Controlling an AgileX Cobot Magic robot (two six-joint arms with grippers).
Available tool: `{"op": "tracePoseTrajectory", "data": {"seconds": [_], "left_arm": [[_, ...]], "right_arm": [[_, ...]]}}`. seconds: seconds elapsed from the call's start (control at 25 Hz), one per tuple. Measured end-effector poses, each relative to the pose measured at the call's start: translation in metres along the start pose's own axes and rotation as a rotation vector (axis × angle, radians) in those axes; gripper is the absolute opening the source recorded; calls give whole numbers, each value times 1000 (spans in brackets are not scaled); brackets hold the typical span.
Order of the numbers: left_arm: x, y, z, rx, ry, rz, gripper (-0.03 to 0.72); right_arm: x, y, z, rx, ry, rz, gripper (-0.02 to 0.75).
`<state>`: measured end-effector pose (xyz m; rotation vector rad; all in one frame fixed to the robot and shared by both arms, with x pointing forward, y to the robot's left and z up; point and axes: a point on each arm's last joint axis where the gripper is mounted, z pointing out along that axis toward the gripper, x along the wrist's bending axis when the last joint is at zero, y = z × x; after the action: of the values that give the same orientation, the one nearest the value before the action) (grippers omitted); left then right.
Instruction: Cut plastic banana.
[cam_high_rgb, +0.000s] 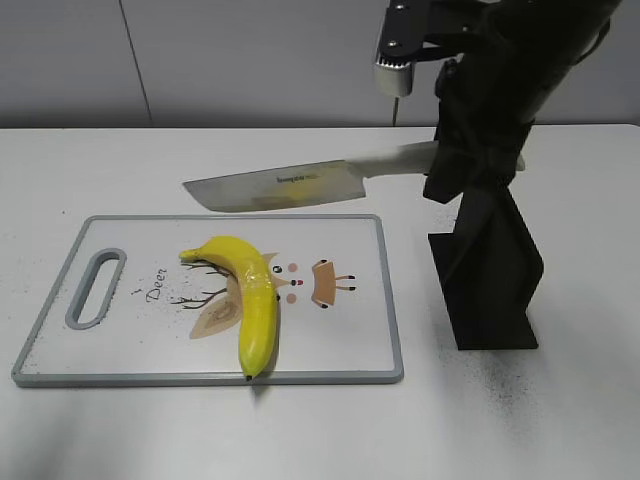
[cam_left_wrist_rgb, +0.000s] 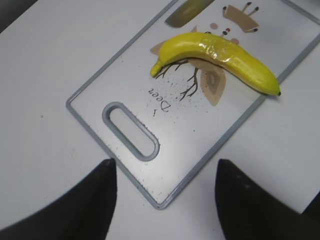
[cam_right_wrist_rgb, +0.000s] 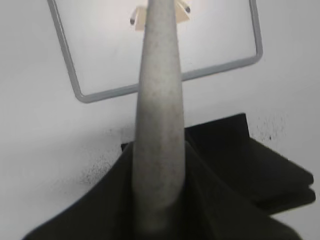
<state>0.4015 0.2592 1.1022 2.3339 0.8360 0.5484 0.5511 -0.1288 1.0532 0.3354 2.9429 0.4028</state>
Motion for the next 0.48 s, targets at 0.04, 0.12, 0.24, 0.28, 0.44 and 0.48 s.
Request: {"op": "tracePoseTrajectory", "data": {"seconds": [0.04, 0.12, 0.24, 0.28, 0.44, 0.48], "left_arm": [[5, 7, 6, 8, -33, 25, 585], [16, 24, 15, 10, -84, 83, 585], [28, 49, 36, 26, -155, 163, 585], [29, 57, 42, 23, -173, 197, 585], [33, 80, 75, 43, -248, 308, 585], [33, 84, 84, 53, -267, 334, 585]], "right_arm": [[-2, 4, 2, -10, 7, -17, 167], [-6, 9, 5, -22, 16, -45, 167], [-10, 16, 9, -46, 37, -58, 167], [-10, 17, 11, -53, 46, -65, 167], [-8, 21, 15, -87, 89, -89, 167], [-8, 22, 15, -98, 95, -91, 167]]}}
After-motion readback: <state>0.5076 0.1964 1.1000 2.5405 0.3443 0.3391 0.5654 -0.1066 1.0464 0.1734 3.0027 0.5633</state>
